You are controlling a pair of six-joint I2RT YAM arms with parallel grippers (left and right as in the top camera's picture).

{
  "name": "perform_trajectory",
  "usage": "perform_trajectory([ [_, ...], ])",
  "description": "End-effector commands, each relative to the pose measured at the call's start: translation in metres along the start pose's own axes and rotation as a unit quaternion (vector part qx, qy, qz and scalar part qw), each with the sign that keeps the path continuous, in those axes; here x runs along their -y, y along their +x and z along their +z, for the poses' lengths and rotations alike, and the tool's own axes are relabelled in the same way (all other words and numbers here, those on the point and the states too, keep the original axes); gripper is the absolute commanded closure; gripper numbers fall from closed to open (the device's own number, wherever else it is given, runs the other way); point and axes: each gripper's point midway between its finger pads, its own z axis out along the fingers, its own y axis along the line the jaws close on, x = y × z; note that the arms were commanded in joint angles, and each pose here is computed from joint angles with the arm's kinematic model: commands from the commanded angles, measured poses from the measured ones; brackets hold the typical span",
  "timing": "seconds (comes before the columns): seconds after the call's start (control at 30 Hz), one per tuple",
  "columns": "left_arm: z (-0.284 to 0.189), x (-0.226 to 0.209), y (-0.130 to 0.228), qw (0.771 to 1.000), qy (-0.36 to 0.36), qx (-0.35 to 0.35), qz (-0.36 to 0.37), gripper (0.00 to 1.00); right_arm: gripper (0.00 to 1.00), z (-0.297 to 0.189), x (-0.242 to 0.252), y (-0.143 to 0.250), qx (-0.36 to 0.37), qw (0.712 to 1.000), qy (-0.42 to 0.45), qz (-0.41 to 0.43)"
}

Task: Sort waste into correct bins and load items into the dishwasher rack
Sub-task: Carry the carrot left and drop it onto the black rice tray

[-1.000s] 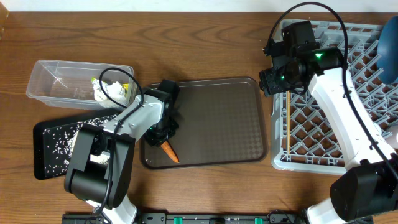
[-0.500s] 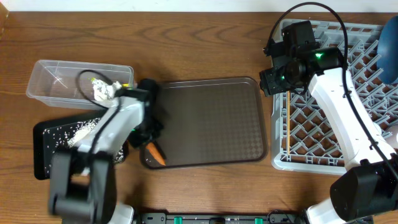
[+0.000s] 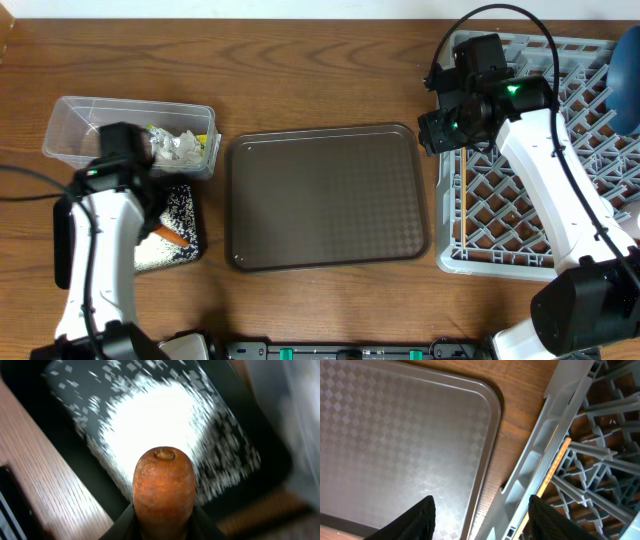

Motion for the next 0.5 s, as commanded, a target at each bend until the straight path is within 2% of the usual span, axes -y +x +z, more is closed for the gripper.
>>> perform_trajectory([
  [0.0,0.016,-0.02,-0.021,0.999,-0.033,0.007,-0.034,0.83,0.41,0.001,0.0,0.002,-0.005,1.0,0.002,-0.006],
  [0.2,0.047,-0.042,-0.039,0.994,-0.064,-0.01,-0.09,0.83,0.42,0.001,0.0,0.004,-0.009,1.0,0.002,-0.006],
  [0.27,0.057,-0.048,-0.04,0.992,-0.077,-0.021,-0.1,0.79,0.43,0.001,0.0,0.005,-0.011,1.0,0.002,-0.005],
  [0.47,0.084,-0.059,-0.032,0.987,-0.113,-0.058,-0.103,0.79,0.43,0.001,0.0,0.006,-0.013,1.0,0.002,-0.004],
])
